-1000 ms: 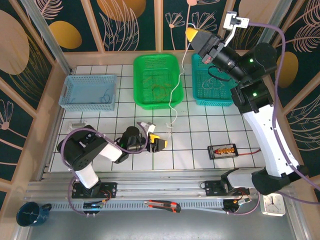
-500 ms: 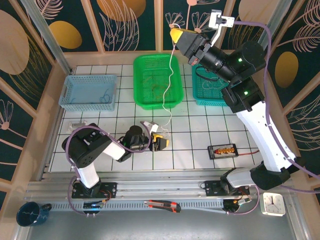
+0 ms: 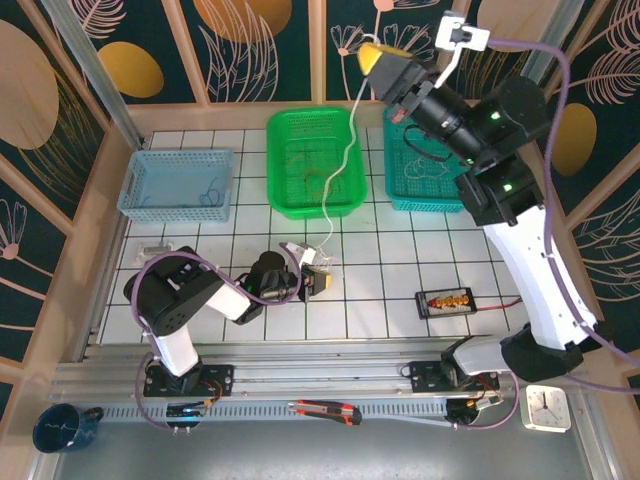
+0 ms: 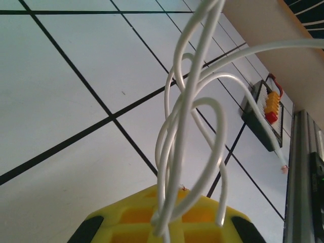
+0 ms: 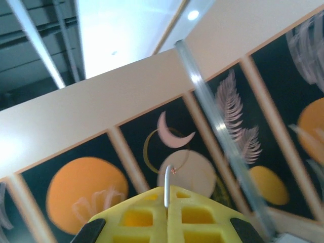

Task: Untangle the cables

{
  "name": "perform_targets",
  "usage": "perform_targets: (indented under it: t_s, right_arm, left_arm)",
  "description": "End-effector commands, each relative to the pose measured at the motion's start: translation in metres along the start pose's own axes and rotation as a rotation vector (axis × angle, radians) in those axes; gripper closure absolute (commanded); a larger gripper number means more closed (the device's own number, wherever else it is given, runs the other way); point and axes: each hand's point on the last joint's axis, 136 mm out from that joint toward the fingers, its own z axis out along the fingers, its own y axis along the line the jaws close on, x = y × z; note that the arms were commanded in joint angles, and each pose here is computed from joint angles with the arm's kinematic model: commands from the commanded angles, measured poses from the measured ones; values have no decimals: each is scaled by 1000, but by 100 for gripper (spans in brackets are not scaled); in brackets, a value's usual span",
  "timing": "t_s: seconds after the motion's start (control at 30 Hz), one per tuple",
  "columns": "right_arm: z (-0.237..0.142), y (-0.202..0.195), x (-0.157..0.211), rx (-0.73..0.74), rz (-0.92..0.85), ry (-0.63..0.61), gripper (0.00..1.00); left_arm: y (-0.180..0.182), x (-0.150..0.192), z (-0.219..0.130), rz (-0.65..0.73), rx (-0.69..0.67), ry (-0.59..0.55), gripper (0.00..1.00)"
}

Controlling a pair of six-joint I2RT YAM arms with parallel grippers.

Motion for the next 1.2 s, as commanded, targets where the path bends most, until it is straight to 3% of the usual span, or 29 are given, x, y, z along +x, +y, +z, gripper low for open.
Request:
perform_targets:
  t_s: [0.0, 0.13, 0.27, 0.8, 0.97, 1.17]
  right_arm:
    - [-50, -1, -69, 148, -169, -177, 100]
    - [-90, -3, -110, 300, -306, -269, 100]
    - [-107, 5, -131, 386, -400, -310, 100]
    - [-136, 13, -159, 551, -523, -400, 100]
    - [-139, 9, -162, 587, -526, -407, 100]
    - [-120, -15, -131, 539, -443, -280, 100]
  left_arm:
    - [4, -1, -9, 22, -50, -21, 100]
    - [22, -6, -25, 29, -162, -58, 100]
    - [50, -11, -39, -12, -286, -73, 100]
    - [154, -31, -115, -241, -727, -194, 100]
    - [180, -28, -137, -347, -776, -214, 100]
    - [169, -45, -137, -303, -737, -231, 100]
